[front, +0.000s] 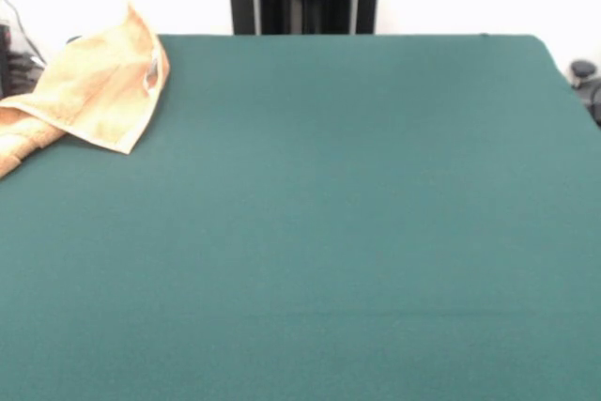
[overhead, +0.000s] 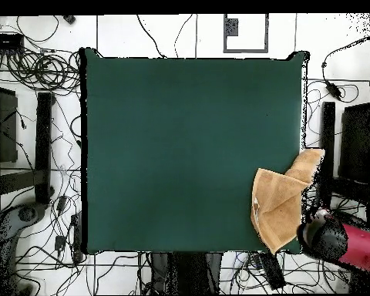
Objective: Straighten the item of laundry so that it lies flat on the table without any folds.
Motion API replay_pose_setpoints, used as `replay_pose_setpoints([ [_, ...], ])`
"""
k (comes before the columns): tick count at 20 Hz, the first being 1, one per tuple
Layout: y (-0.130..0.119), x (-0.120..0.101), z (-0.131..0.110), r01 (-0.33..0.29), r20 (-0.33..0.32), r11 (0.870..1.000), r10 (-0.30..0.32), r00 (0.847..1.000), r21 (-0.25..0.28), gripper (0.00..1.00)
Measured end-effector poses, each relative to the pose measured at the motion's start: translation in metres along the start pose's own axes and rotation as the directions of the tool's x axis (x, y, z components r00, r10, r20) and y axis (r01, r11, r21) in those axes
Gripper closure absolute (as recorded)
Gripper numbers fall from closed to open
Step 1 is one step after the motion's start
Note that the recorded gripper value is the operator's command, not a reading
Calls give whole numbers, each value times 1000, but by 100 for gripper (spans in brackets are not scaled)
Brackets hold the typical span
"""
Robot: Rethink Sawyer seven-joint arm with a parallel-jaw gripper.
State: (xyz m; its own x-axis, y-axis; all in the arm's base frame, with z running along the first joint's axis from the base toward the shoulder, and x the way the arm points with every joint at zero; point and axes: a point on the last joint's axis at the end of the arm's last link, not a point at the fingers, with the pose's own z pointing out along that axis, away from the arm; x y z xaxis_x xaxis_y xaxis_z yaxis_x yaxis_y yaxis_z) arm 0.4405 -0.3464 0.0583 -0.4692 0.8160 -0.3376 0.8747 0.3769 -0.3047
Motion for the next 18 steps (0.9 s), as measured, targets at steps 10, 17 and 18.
replay_pose_setpoints([
  [10, 73, 70, -6, -84, -107, 995, 89, 990, 47, 100],
  [17, 103, 107, -4, -158, -140, 981, 172, 975, 109, 100],
  [18, 106, 110, -4, -169, -142, 979, 184, 973, 115, 100],
])
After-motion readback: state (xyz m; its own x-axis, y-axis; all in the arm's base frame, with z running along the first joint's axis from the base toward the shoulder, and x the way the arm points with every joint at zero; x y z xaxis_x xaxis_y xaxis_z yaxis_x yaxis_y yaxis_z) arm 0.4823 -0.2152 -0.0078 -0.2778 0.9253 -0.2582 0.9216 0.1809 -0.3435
